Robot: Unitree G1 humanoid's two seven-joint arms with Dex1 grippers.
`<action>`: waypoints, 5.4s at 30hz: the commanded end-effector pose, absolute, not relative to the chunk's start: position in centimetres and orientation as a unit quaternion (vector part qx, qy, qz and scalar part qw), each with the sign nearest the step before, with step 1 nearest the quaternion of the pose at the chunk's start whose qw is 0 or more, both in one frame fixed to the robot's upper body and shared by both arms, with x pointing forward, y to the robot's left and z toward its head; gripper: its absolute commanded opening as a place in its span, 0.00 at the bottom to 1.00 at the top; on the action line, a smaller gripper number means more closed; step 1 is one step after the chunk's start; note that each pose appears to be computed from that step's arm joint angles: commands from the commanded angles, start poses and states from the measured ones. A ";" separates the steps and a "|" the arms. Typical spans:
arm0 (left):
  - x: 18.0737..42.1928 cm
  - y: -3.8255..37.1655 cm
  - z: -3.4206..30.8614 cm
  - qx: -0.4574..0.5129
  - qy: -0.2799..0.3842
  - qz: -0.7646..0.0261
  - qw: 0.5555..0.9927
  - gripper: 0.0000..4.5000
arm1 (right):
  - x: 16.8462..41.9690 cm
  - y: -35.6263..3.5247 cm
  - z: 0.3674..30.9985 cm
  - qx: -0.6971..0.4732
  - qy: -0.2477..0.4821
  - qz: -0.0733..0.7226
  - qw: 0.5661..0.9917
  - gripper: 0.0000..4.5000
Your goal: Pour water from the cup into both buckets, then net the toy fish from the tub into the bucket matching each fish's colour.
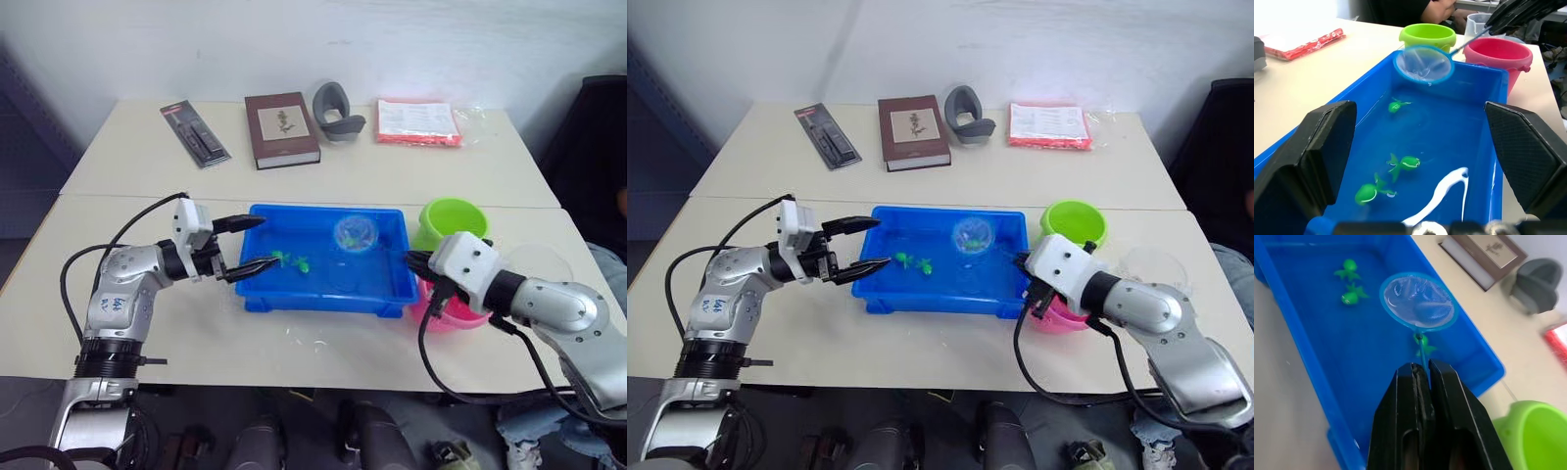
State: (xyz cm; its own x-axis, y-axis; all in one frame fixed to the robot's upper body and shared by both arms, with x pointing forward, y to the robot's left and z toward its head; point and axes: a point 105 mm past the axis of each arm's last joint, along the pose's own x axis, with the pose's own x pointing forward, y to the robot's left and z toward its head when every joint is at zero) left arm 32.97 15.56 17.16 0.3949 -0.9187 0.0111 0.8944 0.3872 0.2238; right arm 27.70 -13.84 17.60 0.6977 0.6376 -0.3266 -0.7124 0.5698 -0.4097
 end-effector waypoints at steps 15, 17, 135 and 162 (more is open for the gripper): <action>32.2 15.4 17.7 0.103 -0.091 -0.541 0.829 1.00 | 29.6 -15.2 14.9 -0.210 0.235 0.331 0.889 0.00; 32.2 15.4 17.7 0.103 -0.091 -0.541 0.830 1.00 | 30.4 -15.4 15.1 -0.219 0.226 0.315 0.895 0.00; 31.8 19.8 17.6 0.114 -0.059 -0.501 0.856 1.00 | 35.4 -6.0 14.2 -0.318 0.017 0.455 0.832 0.00; 32.1 14.4 19.2 0.070 -0.094 -0.585 0.803 1.00 | 26.9 -19.6 20.8 -0.299 -0.041 0.270 0.915 0.00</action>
State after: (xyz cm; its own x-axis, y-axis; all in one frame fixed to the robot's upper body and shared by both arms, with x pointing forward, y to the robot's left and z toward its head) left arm 32.31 14.95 18.21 0.3274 -0.9437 0.0463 0.9243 0.3301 0.1918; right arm 27.15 -18.62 18.91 0.8229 0.5489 -0.1468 -0.5406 0.6769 -0.4995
